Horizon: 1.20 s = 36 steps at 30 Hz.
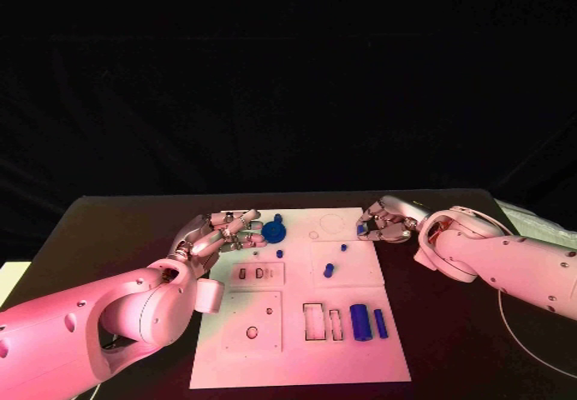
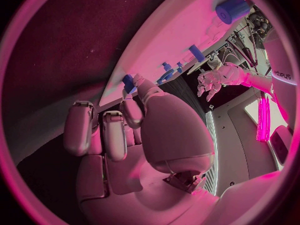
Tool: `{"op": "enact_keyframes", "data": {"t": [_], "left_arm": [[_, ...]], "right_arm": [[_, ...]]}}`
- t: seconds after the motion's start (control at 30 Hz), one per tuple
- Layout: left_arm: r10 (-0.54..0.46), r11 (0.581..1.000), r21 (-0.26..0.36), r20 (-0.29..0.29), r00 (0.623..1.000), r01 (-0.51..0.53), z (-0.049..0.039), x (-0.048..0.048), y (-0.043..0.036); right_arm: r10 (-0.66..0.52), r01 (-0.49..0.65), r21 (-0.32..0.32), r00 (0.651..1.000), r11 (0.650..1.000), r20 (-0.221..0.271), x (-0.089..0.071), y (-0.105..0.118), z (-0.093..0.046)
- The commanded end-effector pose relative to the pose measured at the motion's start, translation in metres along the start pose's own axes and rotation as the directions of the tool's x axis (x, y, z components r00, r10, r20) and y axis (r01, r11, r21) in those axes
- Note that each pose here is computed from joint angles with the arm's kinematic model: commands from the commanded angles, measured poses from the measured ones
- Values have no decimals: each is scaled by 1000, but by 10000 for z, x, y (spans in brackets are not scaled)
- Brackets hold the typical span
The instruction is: Assemble the parts on the task board
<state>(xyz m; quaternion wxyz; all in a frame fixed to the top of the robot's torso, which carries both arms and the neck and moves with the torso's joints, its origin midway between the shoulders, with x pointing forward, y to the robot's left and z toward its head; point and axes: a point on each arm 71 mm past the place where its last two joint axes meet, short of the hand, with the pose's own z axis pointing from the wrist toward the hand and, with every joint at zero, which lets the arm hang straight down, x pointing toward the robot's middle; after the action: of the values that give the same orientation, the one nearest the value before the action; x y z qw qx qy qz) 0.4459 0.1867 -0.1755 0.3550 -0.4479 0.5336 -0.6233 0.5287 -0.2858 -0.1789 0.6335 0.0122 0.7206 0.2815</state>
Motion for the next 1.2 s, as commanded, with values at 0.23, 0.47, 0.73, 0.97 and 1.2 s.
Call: {"op": "enact_keyframes", "data": {"t": [0.23, 0.47, 0.73, 0.97, 1.2], "left_arm": [[-9, 1000, 10, -18, 1000, 9, 4, 9, -8], [-3, 1000, 12, -6, 1000, 3, 6, -38, -9], [6, 1000, 17, 14, 1000, -6, 30, -122, -2], [8, 1000, 23, 40, 999, -8, 60, -223, 8], [12, 999, 37, 61, 998, -14, 80, -294, 10]], "right_arm": [[-38, 37, 17, 997, 999, 61, -21, 33, 17], [-7, 8, -9, 993, 1000, 119, -52, 235, -9], [34, -26, -57, 988, 998, 150, -28, 703, -13], [58, -49, -105, 995, 993, 81, 162, 1094, 62], [18, -22, -166, 1000, 986, -23, 503, 1475, 126]]}}
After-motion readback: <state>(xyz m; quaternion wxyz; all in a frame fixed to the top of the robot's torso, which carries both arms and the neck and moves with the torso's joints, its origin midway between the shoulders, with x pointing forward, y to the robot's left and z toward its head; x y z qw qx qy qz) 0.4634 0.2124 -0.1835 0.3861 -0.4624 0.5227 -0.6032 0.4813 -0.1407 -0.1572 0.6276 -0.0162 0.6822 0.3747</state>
